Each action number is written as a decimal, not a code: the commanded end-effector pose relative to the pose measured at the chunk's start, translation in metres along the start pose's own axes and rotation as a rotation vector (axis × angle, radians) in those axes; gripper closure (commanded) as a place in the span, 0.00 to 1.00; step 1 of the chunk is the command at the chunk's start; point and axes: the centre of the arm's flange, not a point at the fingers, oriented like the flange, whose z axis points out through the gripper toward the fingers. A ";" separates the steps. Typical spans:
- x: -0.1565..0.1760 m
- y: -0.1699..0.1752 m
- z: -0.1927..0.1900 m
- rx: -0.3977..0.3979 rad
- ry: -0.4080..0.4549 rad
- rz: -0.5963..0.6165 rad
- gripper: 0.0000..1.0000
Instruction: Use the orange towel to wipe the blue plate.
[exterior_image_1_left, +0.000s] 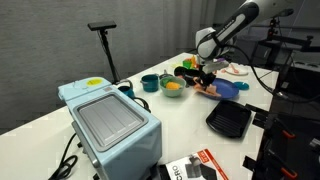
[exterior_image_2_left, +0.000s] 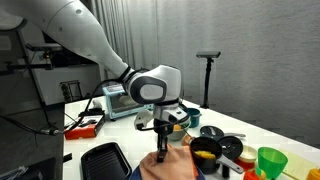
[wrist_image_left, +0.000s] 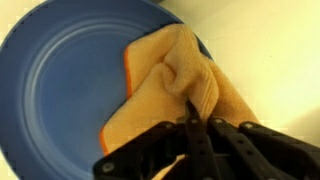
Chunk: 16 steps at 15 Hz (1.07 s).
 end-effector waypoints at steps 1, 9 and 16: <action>-0.028 0.014 -0.039 -0.005 0.041 0.001 0.99; 0.002 0.079 0.009 -0.048 -0.028 0.203 0.99; 0.015 0.089 0.045 -0.064 -0.067 0.247 0.99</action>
